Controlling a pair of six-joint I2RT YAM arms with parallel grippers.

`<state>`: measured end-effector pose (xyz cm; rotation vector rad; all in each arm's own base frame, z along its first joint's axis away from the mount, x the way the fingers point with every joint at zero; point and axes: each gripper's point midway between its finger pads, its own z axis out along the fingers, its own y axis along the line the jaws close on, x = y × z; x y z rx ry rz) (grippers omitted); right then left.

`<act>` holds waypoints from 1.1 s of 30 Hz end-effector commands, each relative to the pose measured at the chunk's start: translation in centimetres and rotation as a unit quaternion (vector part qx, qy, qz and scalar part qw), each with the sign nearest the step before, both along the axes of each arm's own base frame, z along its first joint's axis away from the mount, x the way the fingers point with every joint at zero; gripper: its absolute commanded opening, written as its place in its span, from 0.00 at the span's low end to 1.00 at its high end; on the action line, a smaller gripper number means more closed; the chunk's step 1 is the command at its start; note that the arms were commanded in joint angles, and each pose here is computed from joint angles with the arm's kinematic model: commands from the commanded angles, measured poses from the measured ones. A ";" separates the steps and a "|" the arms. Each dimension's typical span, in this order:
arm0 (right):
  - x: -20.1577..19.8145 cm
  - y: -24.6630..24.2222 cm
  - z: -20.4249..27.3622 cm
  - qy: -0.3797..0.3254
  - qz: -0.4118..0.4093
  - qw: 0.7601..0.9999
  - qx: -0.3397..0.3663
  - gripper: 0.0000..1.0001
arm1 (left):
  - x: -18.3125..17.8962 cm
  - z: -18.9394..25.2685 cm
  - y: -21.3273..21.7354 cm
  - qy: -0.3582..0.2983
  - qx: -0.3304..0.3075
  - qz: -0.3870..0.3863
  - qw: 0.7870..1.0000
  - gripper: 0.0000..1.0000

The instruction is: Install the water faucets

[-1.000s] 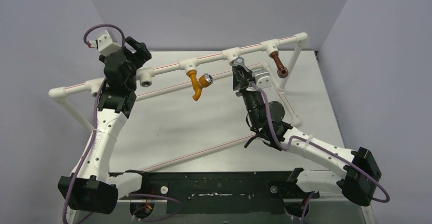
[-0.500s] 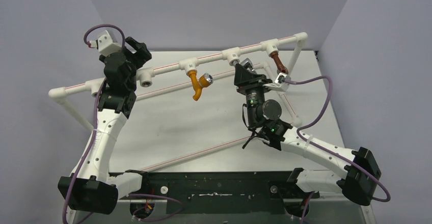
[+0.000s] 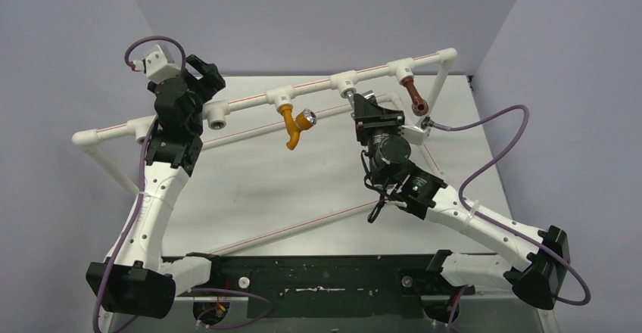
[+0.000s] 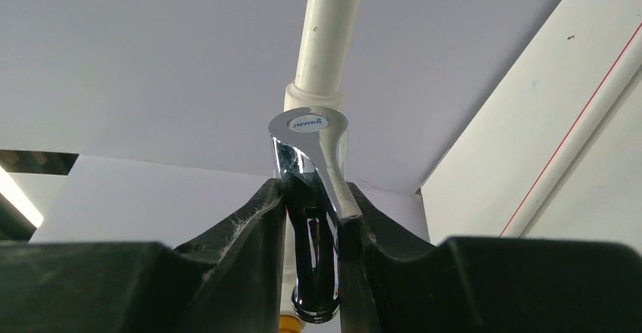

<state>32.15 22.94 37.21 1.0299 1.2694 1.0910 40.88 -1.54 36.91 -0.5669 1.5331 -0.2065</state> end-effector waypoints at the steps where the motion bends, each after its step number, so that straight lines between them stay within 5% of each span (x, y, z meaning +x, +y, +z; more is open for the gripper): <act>1: 0.3 -3.8 -3.2 0.054 -0.078 0.995 -0.017 0.00 | -1.7 -12.2 0.3 0.199 0.035 -0.001 0.979 0.76; 16: -1.3 -5.1 -2.3 0.034 -0.060 0.997 -0.027 0.63 | -1.6 -12.4 0.4 0.200 0.035 0.002 0.979 0.76; 26: -3.6 -5.3 -0.2 -0.002 0.004 0.991 -0.136 0.73 | -1.6 -12.4 0.4 0.201 0.035 0.002 0.979 0.76; 33: -5.0 -5.3 2.2 -0.052 0.047 0.950 -0.304 0.75 | -1.6 -12.4 0.4 0.201 0.035 0.000 0.979 0.76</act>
